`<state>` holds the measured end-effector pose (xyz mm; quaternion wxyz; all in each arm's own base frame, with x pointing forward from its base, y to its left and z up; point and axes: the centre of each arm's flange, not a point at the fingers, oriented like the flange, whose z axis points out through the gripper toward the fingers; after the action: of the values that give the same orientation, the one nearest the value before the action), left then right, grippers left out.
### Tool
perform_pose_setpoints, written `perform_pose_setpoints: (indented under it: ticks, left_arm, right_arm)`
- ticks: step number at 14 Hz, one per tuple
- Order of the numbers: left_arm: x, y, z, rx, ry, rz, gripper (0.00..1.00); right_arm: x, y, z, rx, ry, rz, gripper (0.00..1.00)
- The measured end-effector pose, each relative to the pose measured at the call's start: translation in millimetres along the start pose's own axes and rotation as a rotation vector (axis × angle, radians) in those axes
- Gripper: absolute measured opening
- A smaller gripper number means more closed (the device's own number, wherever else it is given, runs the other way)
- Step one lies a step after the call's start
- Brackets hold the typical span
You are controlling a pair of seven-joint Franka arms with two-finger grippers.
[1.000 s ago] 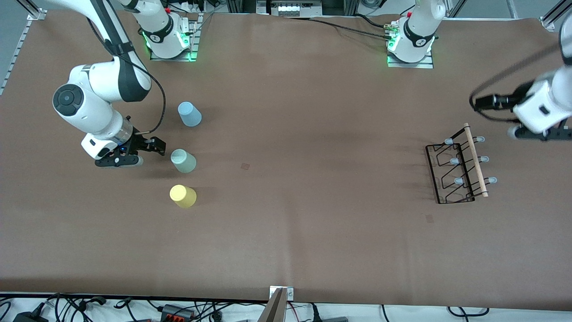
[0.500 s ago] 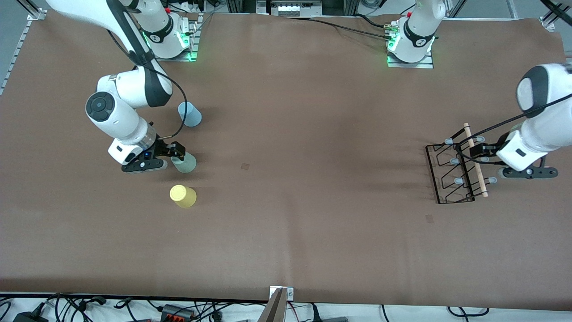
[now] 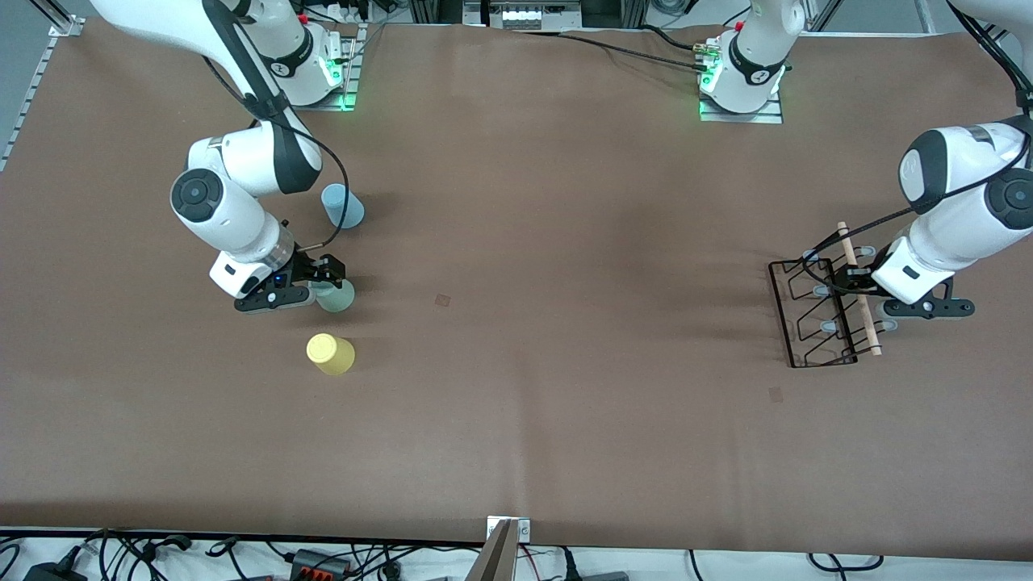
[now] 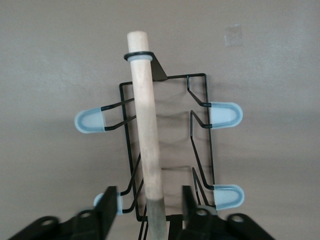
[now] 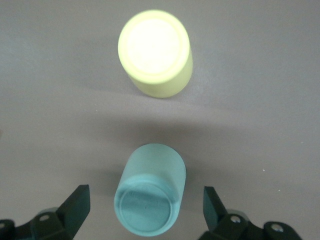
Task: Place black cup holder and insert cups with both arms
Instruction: 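Grasp the teal cup with the right gripper while the left gripper grasps the rack handle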
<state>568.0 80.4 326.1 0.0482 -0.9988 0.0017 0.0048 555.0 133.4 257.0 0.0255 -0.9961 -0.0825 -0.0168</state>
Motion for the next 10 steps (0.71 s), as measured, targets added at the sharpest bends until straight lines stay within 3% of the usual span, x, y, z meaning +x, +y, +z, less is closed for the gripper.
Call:
perform_pose_setpoints:
  ticks: [2,3,5,10]
  left_arm:
    - [0.2,1.4,-2.8,0.0,0.006,0.003,0.32]
    - [0.1,1.8,-4.5,0.001,0.009,0.004,0.32]
    - [0.1,2.9,-6.5,0.001,0.012,0.006,0.16]
    - [-0.3,3.8,-10.0,0.002,0.013,0.009,0.16]
  right_arm:
    - [-1.1,-1.1,6.5,0.0,-0.011,0.002,1.0]
    - [-1.6,-2.5,8.3,0.001,-0.014,0.009,1.0]
    - [-2.7,-5.5,12.4,0.001,-0.023,0.016,1.0]
    - [-9.2,0.0,26.1,-0.003,-0.07,0.033,1.0]
